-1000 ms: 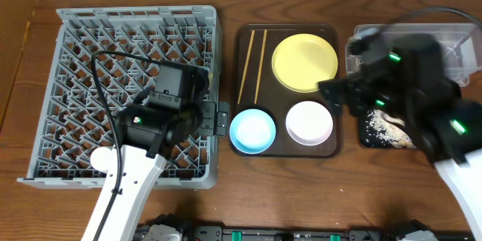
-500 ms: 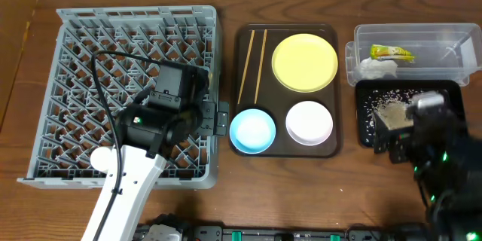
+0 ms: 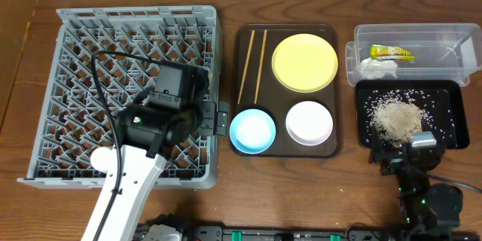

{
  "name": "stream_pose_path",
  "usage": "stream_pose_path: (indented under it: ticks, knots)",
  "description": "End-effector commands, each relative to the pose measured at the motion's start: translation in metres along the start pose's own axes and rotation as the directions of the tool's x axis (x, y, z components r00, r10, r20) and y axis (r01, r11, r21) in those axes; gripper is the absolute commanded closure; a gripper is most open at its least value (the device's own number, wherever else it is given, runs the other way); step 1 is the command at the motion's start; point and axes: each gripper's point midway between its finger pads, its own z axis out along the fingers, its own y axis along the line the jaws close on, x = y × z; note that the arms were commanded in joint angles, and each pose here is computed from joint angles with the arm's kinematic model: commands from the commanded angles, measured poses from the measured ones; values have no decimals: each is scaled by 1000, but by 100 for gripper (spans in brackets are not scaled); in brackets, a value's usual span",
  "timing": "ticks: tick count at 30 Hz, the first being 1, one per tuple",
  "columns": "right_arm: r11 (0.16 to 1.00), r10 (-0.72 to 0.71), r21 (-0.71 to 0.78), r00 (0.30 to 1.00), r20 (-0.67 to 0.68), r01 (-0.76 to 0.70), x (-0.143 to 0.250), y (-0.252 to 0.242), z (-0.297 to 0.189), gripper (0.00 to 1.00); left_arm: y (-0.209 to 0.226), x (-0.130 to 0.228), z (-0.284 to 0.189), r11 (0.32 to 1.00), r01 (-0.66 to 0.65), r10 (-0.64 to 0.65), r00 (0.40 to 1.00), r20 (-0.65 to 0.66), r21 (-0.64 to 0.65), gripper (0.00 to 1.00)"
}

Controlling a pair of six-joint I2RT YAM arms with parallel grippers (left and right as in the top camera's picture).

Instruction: Sort waste into correct bins and load items into the dishwasher

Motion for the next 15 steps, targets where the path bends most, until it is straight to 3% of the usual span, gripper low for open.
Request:
stream_pose_path:
  ticks: [1,15]
  knots:
    - [1000,-12,15,999,40,11,9,-2,3,1,1,-5,-4,1000,-16,17,1000,16,-16,2]
    - [1000,-11,21,1000,26,10,15,-3,4,1,1,-5,-4,1000,-16,17,1000,16,-16,2]
